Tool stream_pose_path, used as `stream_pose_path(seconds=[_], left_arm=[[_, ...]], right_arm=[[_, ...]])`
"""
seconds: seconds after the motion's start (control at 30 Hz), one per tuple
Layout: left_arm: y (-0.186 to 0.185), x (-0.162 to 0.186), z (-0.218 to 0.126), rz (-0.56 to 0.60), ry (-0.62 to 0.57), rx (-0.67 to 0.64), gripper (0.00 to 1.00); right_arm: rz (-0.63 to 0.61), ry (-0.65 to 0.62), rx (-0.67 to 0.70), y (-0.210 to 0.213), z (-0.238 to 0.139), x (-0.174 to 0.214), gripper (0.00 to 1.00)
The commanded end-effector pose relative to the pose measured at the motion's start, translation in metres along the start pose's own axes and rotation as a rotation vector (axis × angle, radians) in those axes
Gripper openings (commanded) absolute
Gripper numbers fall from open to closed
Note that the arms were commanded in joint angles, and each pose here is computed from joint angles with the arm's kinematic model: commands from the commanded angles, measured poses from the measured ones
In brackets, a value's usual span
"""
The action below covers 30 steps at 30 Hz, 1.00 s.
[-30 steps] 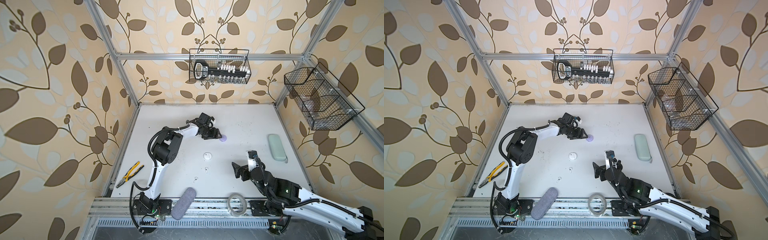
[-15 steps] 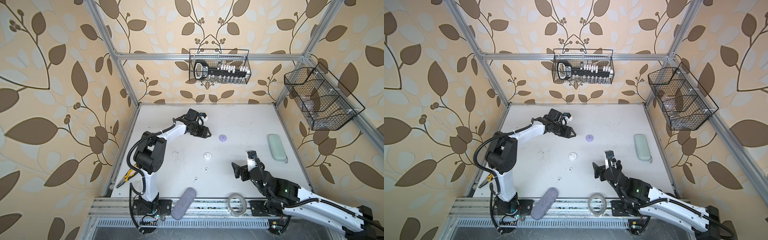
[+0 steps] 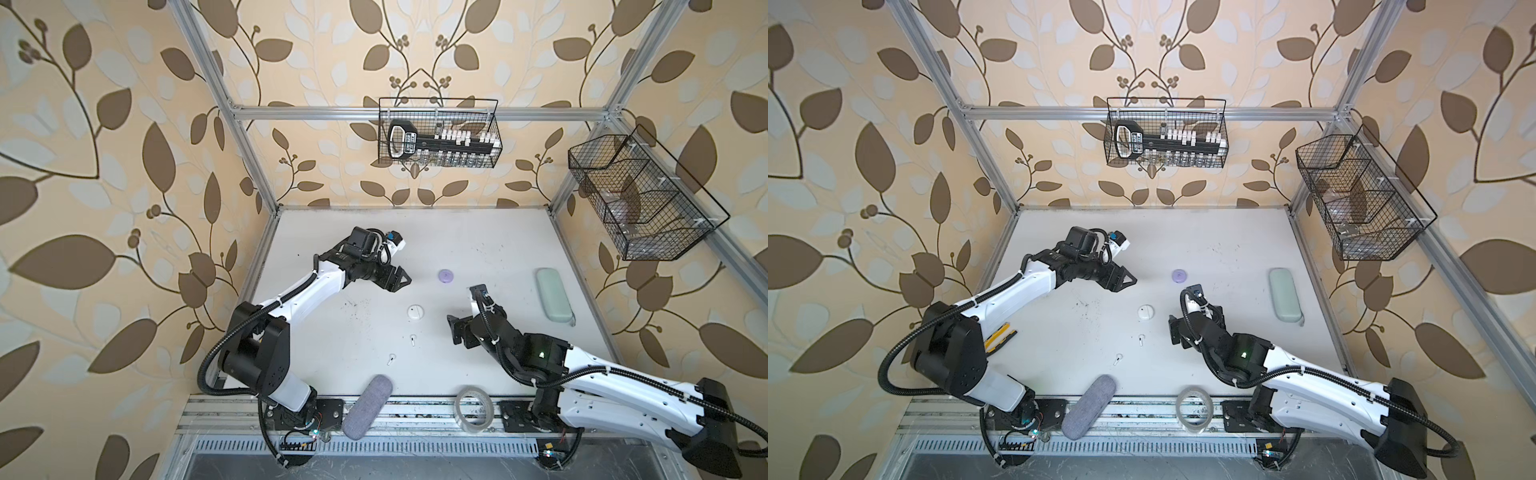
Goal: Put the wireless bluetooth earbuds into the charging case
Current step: 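Lift the left gripper away while the right gripper moves over the white round case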
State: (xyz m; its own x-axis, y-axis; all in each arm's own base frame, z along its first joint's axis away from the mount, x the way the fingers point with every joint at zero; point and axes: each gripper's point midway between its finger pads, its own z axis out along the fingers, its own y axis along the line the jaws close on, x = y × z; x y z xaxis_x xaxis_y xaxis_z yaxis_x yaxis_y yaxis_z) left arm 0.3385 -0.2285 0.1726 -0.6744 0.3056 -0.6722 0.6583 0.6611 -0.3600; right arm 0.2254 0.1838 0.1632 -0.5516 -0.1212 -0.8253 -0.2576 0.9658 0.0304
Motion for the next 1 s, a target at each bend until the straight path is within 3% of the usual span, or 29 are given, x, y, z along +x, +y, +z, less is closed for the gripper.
stream_pose_path(seconds=[0.0,0.2,0.33,0.57,0.97], left_arm=[[0.003,-0.021,-0.026,0.023,-0.116,0.022,0.89],[0.018,-0.021,-0.035,-0.023,-0.133,0.015,0.88],[0.014,-0.025,-0.05,0.018,-0.16,-0.011,0.89],[0.011,-0.006,-0.055,0.064,-0.129,-0.027,0.78],[0.012,0.03,-0.051,0.113,-0.1,-0.045,0.68]], right_arm=[[0.026,0.009,-0.025,0.009,0.004,-0.01,0.97],[0.044,0.036,-0.032,0.018,0.016,-0.016,0.97],[0.052,0.073,-0.026,0.023,0.027,-0.016,0.97],[0.04,0.154,-0.034,0.043,0.051,-0.014,0.96],[-0.031,0.287,-0.024,0.076,0.091,0.013,0.94]])
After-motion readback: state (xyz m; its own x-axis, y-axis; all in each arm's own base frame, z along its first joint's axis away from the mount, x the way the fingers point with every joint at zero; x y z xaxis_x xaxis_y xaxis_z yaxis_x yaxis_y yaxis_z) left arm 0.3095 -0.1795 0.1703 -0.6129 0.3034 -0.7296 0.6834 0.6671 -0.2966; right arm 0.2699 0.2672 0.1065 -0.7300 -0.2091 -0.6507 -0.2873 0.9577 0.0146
